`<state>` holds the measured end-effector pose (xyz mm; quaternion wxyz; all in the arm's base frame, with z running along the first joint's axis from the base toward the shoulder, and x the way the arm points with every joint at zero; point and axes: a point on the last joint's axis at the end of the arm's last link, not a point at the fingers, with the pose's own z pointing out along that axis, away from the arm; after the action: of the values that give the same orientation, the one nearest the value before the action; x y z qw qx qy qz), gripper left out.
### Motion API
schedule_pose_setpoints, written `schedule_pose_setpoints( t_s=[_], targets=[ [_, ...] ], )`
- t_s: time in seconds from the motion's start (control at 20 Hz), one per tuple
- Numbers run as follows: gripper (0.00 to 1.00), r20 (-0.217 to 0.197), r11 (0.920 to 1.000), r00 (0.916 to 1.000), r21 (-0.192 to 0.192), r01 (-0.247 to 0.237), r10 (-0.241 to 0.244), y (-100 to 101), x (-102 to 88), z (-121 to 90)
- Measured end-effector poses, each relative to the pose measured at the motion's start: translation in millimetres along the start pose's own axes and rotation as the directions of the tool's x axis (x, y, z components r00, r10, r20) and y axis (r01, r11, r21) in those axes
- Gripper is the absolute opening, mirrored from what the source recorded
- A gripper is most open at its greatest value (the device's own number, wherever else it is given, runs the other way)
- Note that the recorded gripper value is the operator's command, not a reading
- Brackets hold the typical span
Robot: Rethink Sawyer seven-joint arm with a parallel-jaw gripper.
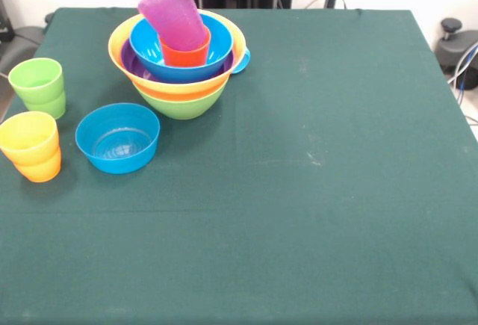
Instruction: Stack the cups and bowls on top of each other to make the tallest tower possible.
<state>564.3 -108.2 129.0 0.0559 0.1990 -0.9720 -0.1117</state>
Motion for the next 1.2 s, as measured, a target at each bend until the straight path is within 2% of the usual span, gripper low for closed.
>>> schedule_pose_setpoints(
  t_s=[0.2,0.35,0.7,0.9,1.2],
  targets=[
    [1.00,0.008,1.0000,1.0000,-0.004,-0.002,0.002,-0.6,0.7,-2.0],
    [1.00,0.033,0.9998,0.9993,-0.010,-0.016,0.016,-6.2,4.3,-6.3],
    [1.00,0.074,0.9991,0.9965,0.016,-0.039,0.038,-19.8,8.4,-20.3],
    [1.00,0.084,0.9985,0.9958,0.040,-0.038,0.034,-17.7,3.2,-35.6],
    [1.00,0.104,0.9981,0.9941,0.048,-0.038,0.032,-4.8,-10.5,-61.7]
  ],
)
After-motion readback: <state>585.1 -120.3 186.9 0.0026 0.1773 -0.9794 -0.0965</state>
